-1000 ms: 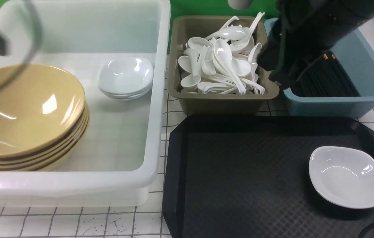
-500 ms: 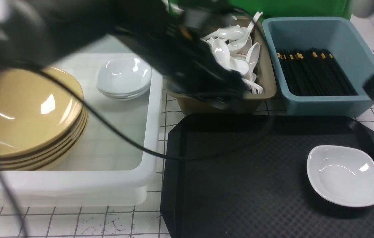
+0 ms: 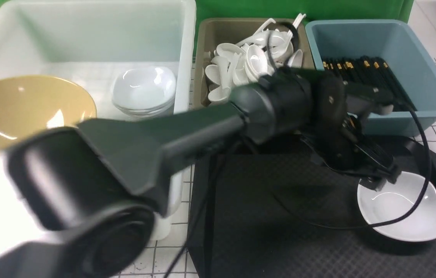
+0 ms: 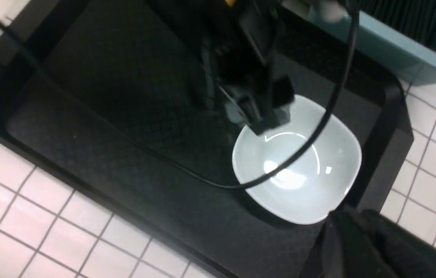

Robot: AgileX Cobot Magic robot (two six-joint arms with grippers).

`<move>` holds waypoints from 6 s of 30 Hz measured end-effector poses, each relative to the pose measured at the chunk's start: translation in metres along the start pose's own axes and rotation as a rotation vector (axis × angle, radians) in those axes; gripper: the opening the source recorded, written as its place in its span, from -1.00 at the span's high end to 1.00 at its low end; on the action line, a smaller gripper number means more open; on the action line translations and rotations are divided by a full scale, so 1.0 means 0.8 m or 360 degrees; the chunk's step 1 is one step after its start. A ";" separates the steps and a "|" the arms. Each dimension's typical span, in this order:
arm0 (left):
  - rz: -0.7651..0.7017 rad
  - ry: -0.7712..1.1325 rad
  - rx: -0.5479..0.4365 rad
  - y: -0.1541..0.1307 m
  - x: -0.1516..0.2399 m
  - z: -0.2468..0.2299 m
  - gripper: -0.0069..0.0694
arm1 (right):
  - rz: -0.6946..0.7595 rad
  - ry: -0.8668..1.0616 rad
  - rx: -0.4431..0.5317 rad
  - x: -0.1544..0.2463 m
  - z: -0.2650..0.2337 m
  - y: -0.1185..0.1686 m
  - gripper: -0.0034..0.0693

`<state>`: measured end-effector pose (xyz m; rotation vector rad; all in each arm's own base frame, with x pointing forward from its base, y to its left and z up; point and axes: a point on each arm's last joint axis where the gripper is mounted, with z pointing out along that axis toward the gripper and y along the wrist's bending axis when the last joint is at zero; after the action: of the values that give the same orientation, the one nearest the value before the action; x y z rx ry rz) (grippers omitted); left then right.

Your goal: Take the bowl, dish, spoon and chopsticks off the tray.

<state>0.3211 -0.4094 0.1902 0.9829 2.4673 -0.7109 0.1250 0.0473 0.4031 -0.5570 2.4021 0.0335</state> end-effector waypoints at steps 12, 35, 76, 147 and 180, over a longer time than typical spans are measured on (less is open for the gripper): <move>0.0024 0.0008 0.0009 -0.011 0.002 0.049 0.25 | 0.0002 -0.0135 0.0063 0.018 -0.031 -0.006 0.68; 0.0062 -0.0180 -0.0666 0.084 -0.034 -0.371 0.81 | -0.0275 -0.0276 -0.0511 -0.098 0.011 0.043 0.67; -0.0393 -0.0271 -0.0733 0.440 0.059 -0.287 0.08 | -0.0865 -0.0129 -0.0621 -0.245 0.171 0.160 0.63; -0.0182 -0.1023 -0.1282 0.026 0.418 -0.461 0.84 | -0.0257 -0.1155 -0.0334 0.025 0.002 0.045 0.51; -0.0180 -0.1021 -0.1285 0.026 0.418 -0.461 0.84 | 0.0513 -0.1054 0.0575 0.255 0.154 0.009 0.81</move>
<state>0.0486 -0.0081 0.3029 0.2450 1.9358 0.0032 0.0553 -0.0039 0.1808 0.0248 1.7636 -0.0663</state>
